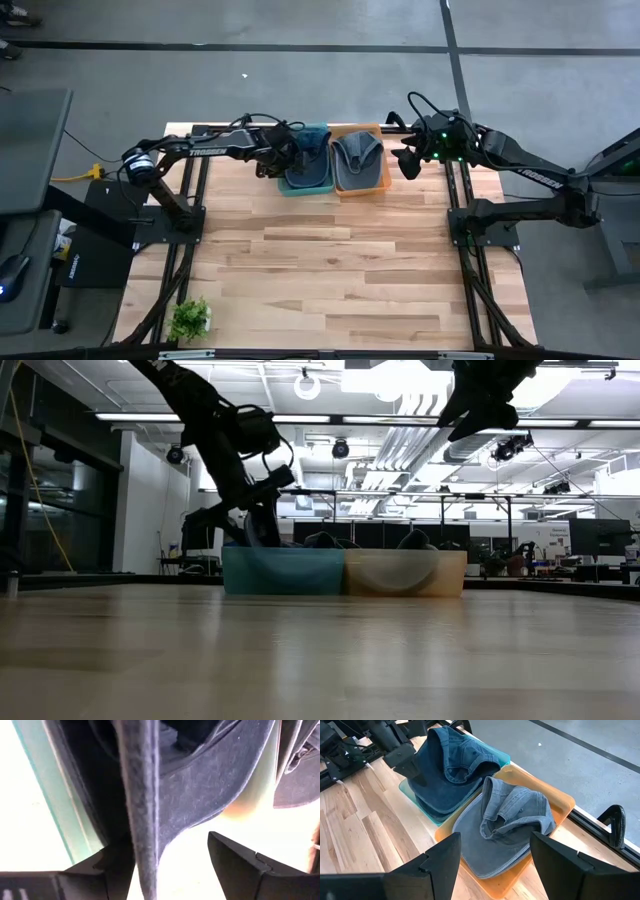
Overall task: Pick & Place hat
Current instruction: Put the blue cap into the green bin
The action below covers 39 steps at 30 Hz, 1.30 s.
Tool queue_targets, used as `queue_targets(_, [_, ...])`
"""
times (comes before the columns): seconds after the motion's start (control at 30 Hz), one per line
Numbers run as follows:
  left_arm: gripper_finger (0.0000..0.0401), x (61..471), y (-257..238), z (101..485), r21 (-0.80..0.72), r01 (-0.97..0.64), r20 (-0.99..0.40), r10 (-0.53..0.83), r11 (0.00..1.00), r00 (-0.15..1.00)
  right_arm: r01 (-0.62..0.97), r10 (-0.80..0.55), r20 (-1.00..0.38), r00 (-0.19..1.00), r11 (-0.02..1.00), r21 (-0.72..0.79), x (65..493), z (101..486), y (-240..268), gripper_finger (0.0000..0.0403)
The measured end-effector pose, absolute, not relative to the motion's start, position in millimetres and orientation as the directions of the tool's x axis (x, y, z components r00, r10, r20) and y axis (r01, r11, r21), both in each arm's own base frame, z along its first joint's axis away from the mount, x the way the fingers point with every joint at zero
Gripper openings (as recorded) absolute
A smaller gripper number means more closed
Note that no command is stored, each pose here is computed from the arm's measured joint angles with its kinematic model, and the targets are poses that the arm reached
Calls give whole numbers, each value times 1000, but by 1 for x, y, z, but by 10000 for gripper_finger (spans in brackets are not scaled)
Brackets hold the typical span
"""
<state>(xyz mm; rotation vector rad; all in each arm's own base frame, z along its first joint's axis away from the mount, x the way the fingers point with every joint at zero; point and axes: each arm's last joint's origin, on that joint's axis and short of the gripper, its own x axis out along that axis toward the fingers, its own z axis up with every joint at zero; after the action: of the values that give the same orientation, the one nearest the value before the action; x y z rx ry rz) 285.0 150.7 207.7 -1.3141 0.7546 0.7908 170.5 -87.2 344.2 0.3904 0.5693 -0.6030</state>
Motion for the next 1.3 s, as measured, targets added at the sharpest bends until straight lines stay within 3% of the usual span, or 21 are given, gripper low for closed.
queue_targets(0.37, [231,276,147,228,-542,-834,-822,143,103,551,626,-419,-602,680,759,178,170,344,-87,232])
queue_targets(0.67, [218,252,140,243,-398,-913,-875,262,92,408,630,-416,-610,674,755,181,170,343,-87,232])
queue_targets(0.83, [155,244,136,265,-427,-891,-810,375,153,452,632,-413,-618,669,754,179,169,343,-87,232])
queue_targets(1.03, [17,251,130,278,-450,-839,-726,421,306,543,637,-421,-617,665,751,174,169,343,-87,232])
queue_targets(1.3, [2,271,127,266,-398,-845,-704,471,358,531,647,-434,-616,657,745,166,169,343,-87,232])
